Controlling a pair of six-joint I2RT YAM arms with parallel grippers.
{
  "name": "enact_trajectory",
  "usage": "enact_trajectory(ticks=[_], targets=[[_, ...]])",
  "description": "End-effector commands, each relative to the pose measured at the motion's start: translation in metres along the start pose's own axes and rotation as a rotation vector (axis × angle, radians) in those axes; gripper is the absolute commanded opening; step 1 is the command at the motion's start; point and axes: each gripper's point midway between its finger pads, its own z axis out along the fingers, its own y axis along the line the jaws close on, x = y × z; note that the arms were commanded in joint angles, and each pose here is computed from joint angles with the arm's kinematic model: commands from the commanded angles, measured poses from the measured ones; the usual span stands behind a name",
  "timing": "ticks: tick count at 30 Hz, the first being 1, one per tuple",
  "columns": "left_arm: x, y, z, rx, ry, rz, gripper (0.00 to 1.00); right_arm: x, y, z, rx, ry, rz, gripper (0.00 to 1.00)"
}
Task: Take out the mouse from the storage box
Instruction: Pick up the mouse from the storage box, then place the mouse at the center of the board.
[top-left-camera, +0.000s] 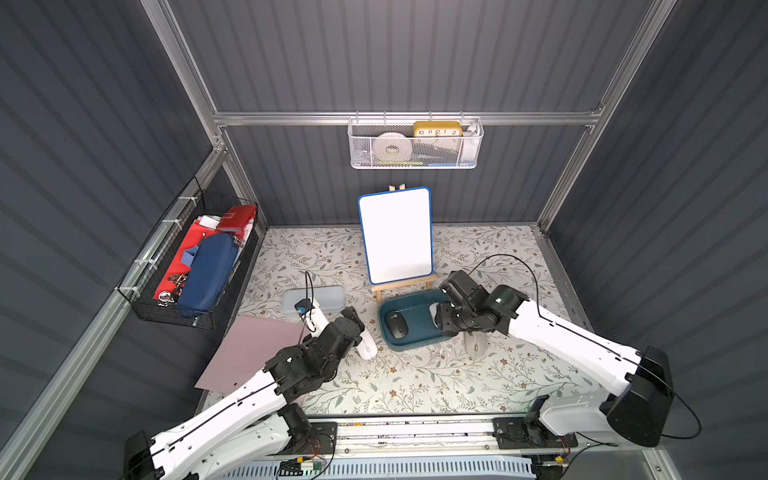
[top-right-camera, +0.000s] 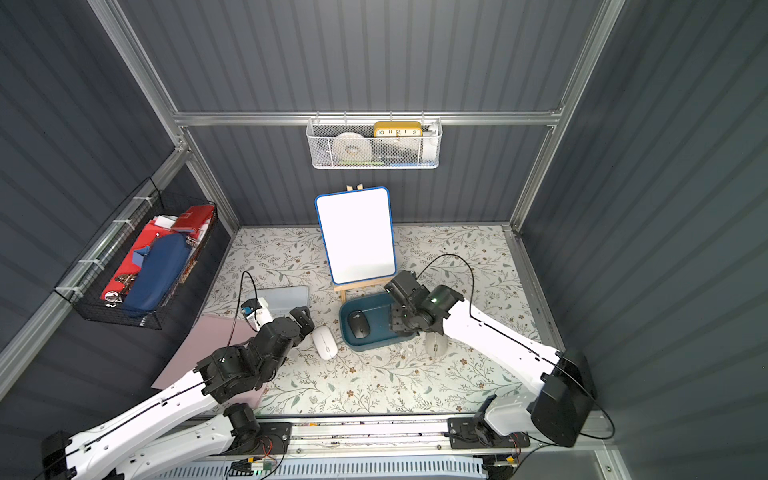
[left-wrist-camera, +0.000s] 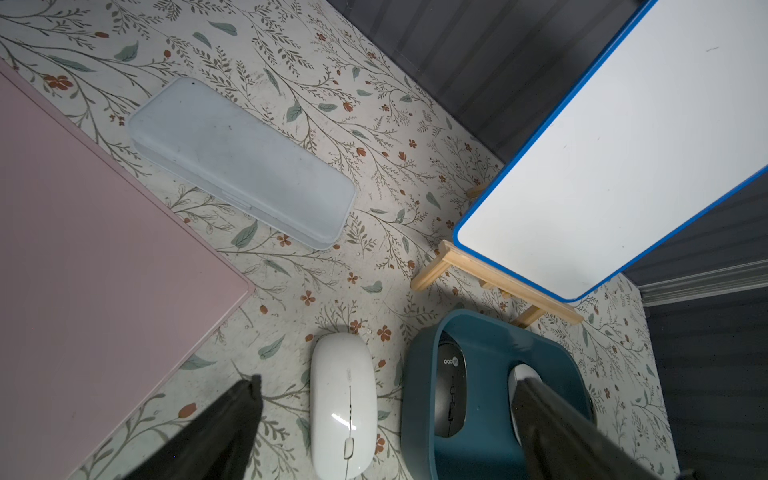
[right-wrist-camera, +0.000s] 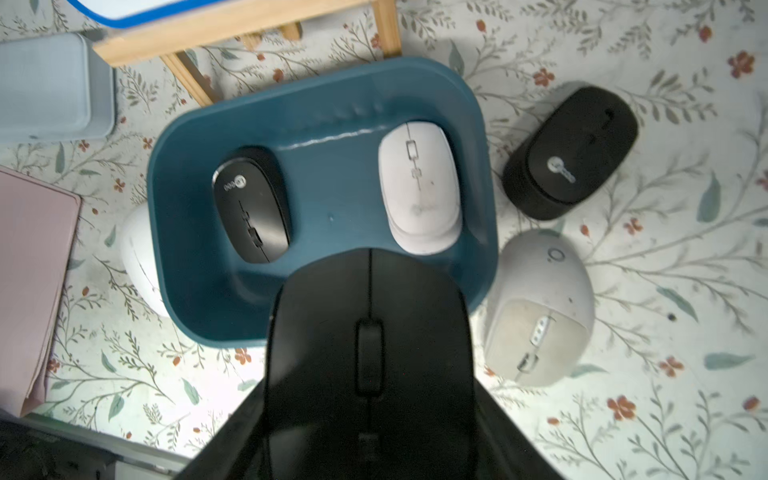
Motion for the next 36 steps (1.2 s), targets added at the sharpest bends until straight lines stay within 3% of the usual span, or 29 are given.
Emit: enact_trajectory(ticks=[1, 11, 19, 36], targets=[[0.003, 0.001, 0.003, -0.003, 0.007, 0.005, 1.00, 0.027, -0.026, -0.008, 0.052, 0.046, 0.033, 0.43], [0.007, -0.006, 0.007, 0.010, 0.024, 0.004, 0.99, 0.097, -0.063, -0.006, 0.051, 0.135, 0.104, 0.42], [0.009, -0.012, 0.009, 0.011, 0.035, 0.015, 0.99, 0.137, -0.066, 0.030, 0.068, 0.200, 0.101, 0.41], [0.014, -0.017, 0.012, 0.015, 0.056, 0.030, 0.99, 0.154, -0.073, 0.070, 0.153, 0.246, 0.112, 0.43]])
